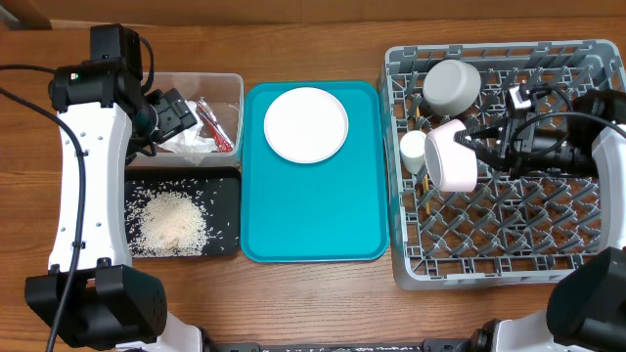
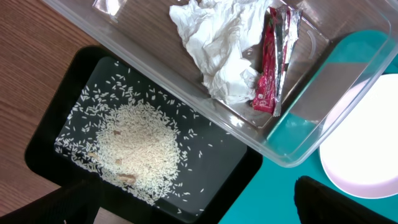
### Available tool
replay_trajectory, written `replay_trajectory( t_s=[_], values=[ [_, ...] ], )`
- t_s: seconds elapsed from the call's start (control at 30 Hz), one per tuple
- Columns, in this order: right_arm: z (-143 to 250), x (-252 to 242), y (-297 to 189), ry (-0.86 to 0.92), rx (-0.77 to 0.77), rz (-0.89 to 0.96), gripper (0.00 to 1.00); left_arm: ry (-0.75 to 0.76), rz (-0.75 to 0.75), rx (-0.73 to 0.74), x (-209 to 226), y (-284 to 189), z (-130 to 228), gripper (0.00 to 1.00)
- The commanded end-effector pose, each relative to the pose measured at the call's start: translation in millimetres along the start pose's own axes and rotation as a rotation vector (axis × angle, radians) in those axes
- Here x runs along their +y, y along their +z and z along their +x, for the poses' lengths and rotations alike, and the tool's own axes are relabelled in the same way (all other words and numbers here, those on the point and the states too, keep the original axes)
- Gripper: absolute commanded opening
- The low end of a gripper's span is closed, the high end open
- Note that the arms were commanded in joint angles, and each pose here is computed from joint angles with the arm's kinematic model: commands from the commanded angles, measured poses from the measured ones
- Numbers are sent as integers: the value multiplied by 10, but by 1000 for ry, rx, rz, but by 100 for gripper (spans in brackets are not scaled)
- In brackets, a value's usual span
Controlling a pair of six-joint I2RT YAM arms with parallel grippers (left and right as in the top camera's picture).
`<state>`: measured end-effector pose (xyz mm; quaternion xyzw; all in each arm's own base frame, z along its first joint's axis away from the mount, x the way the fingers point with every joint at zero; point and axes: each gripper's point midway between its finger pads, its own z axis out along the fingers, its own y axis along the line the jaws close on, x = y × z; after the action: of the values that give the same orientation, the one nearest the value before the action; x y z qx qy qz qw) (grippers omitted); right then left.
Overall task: Sort waste into correct bins and load items into the dishwasher
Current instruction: 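Carry the pink bowl right and set it in the dish rack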
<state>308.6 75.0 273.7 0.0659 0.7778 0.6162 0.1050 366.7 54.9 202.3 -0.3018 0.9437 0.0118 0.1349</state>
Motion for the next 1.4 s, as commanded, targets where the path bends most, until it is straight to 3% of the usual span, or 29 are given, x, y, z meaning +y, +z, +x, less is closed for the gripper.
replay_trajectory(
  t_s=[0.0, 0.53, 0.83, 1.1, 1.37],
  values=[
    [-5, -53, -35, -59, -37, -55, 4, -4, 9, -24, -4, -67, -60, 100],
    [101, -863, -177, 92, -142, -74, 4, -4, 9, -24, -4, -67, -60, 100],
    [152, -988, -137, 94, -150, -87, 4, -4, 9, -24, -6, -67, -59, 100],
    [80, -810, -173, 140, -205, -192, 4, -5, 9, -25, -6, -67, -60, 100],
    [168, -1001, -132, 100, -145, -82, 4, -4, 9, -24, -5, -67, -60, 100]
  ],
)
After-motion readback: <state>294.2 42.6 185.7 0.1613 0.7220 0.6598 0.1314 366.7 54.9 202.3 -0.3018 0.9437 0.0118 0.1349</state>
